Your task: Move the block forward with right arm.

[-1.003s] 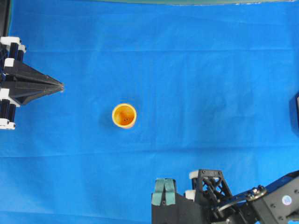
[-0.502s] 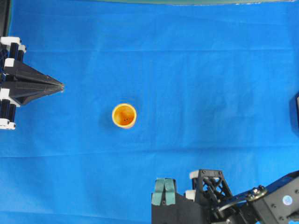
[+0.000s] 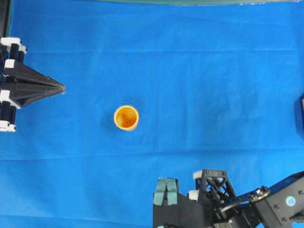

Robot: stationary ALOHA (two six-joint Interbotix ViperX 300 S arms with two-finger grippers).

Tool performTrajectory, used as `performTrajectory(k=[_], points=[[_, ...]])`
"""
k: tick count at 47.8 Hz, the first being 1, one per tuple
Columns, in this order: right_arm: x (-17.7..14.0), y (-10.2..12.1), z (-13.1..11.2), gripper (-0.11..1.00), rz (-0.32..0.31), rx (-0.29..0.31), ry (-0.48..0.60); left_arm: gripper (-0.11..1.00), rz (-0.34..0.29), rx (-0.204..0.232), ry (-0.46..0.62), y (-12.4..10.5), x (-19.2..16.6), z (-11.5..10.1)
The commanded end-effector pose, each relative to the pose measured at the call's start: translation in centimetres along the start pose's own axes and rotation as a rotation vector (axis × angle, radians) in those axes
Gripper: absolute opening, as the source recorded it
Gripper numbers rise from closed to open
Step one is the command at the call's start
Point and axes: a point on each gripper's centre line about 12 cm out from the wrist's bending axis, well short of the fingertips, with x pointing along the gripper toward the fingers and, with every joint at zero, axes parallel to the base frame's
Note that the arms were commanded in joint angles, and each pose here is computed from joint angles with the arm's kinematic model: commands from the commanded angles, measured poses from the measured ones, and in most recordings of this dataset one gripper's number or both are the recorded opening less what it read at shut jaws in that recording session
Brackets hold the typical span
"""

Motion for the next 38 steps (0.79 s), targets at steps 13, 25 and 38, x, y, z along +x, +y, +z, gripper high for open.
performTrajectory(k=[13, 25, 38], points=[[-1.9, -0.4, 1.3, 0.41, 0.04, 0.056, -0.042, 0.01, -0.003, 0.003, -0.028, -0.1, 0.3, 1.2], [-3.2, -1.1, 1.9, 0.41, 0.08, 0.099, -0.087, 0.01, -0.003, 0.003, -0.028, -0.1, 0.3, 1.2], [-3.5, -0.9, 1.7, 0.41, 0.126, 0.12, -0.105, 0.01, -0.008, 0.004, -0.026, -0.1, 0.3, 1.2]])
